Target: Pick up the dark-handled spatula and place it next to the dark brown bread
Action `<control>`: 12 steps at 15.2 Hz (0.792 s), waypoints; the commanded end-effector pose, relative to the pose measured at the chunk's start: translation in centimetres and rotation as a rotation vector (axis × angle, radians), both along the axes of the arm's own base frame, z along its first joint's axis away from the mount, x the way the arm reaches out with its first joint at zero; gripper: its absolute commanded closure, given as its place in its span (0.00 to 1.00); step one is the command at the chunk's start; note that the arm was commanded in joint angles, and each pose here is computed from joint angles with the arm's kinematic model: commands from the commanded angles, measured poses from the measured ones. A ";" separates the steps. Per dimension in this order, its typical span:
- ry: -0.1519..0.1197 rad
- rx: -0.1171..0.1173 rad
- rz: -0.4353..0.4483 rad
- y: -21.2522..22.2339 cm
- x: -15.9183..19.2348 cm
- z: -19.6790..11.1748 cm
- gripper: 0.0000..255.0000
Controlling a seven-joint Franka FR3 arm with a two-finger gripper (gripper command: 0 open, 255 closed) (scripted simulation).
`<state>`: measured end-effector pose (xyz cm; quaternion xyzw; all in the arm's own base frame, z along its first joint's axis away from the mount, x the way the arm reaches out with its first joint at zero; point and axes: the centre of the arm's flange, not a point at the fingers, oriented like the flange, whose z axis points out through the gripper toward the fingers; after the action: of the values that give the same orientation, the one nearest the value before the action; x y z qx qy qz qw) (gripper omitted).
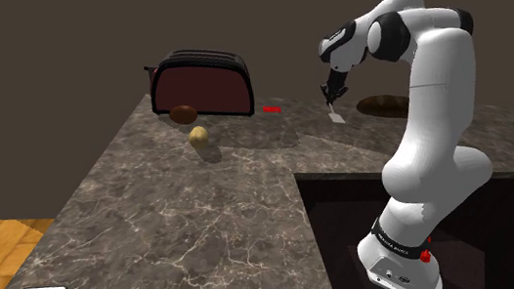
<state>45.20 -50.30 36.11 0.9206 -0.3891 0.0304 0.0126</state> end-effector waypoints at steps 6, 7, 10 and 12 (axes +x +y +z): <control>0.000 0.000 0.000 0.1 0.0 -1.1 1.00; 0.000 0.000 0.000 0.1 0.0 -1.1 1.00; 0.000 0.000 0.000 0.1 0.0 -1.1 0.00; 0.000 0.000 0.000 0.1 0.0 -1.1 0.00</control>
<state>45.24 -50.23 35.05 0.9206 -0.3891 0.0307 0.0127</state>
